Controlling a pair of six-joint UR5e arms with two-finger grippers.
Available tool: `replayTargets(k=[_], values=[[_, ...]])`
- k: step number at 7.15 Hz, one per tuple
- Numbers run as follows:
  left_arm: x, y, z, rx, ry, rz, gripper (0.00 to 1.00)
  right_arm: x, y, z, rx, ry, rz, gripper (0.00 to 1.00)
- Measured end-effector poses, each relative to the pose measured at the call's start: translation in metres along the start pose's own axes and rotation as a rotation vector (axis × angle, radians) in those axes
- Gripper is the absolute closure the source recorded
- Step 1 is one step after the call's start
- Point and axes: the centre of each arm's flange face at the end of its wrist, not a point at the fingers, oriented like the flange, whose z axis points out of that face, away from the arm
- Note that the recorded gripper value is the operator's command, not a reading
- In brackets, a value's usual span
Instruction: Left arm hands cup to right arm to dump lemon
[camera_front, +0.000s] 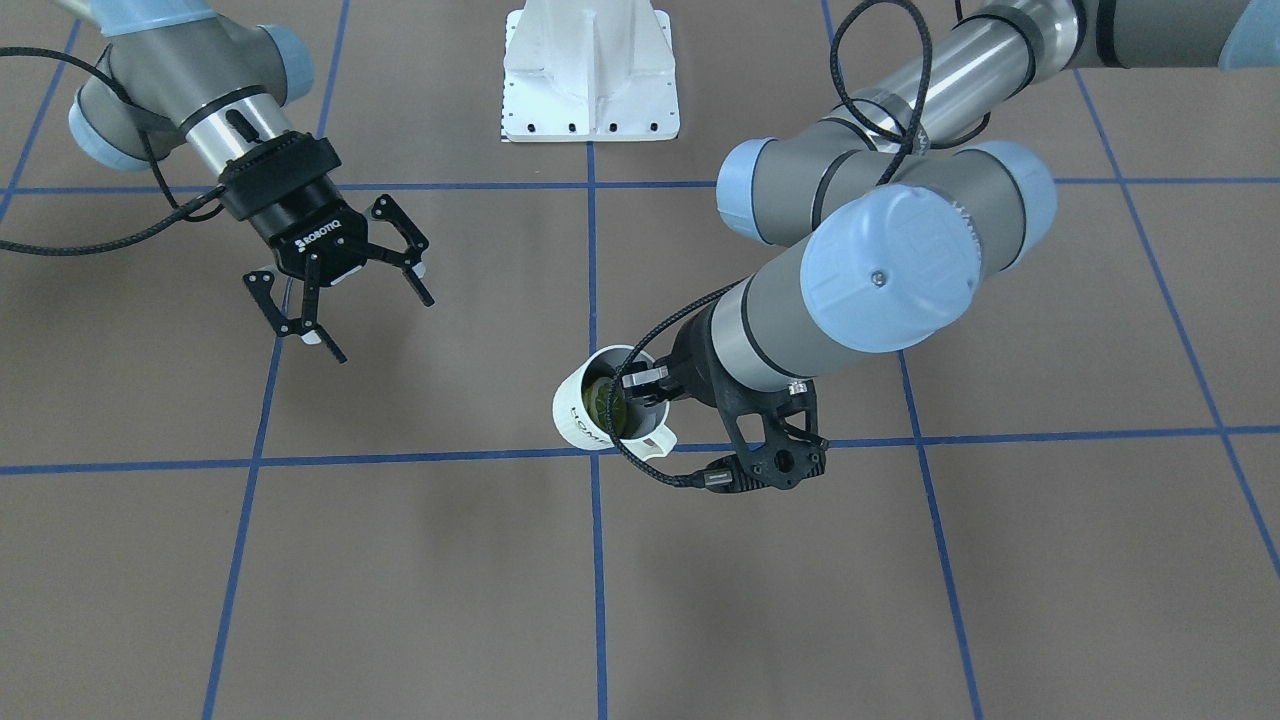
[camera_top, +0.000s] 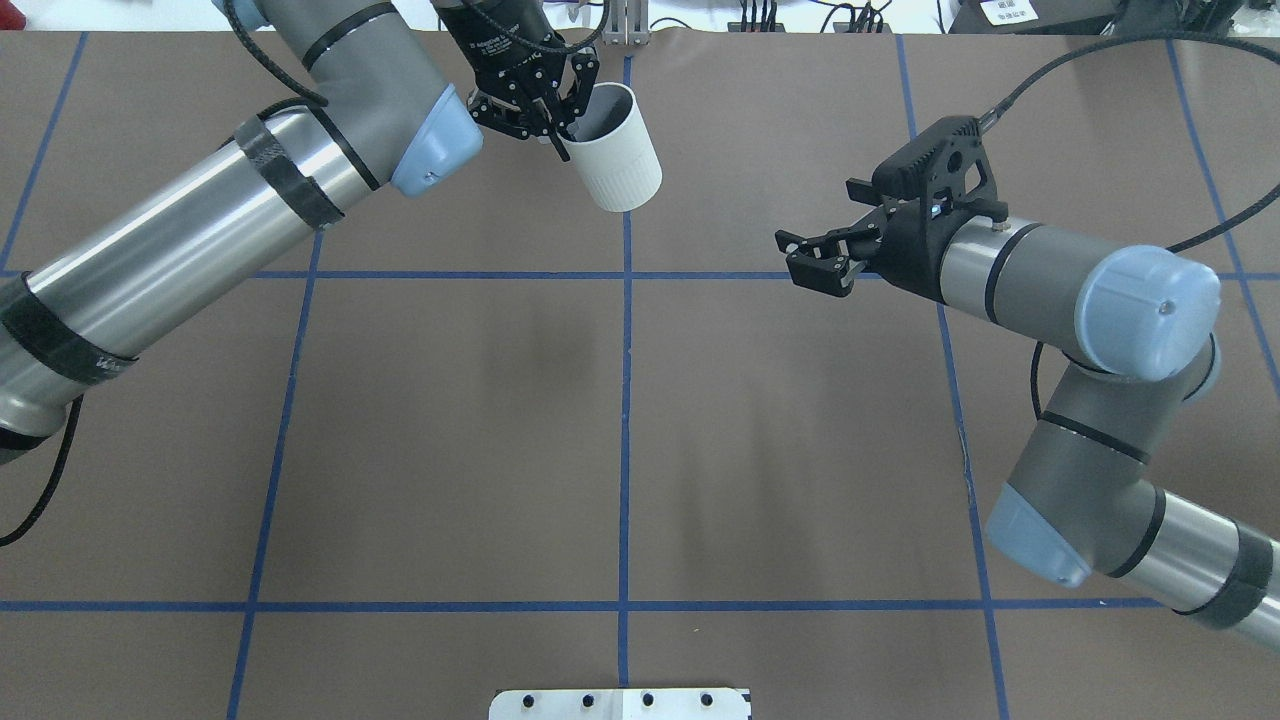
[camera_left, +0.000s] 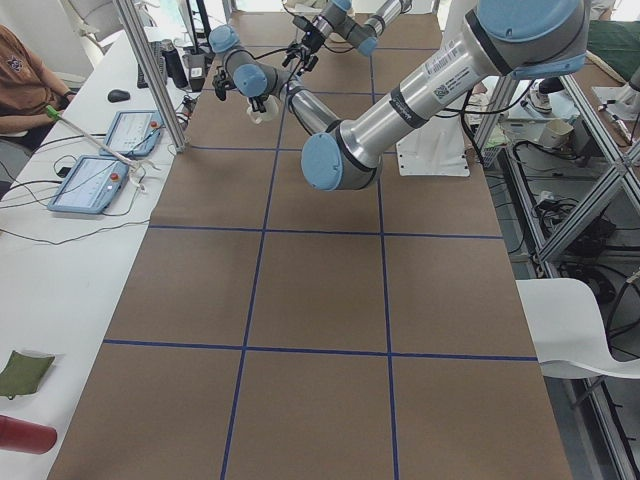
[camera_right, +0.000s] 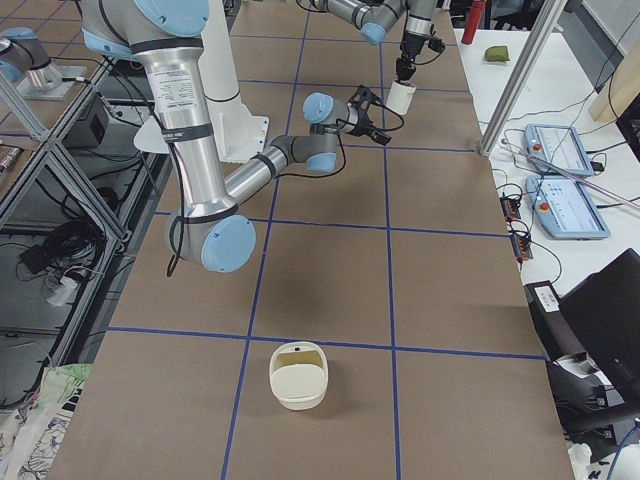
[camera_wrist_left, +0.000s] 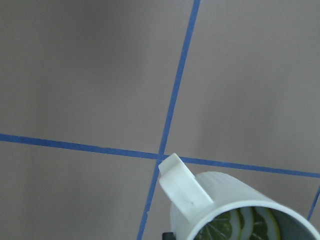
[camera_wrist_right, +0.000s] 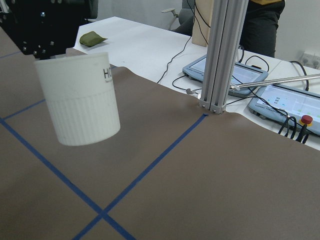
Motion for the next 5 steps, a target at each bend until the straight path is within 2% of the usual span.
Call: replayTargets(k=[5], values=[[0.035,0.043,0.047,-0.066,0.013,0.063,1.0,-0.052,0.008,0.012,0.024,-0.026,-0.003,0.01]])
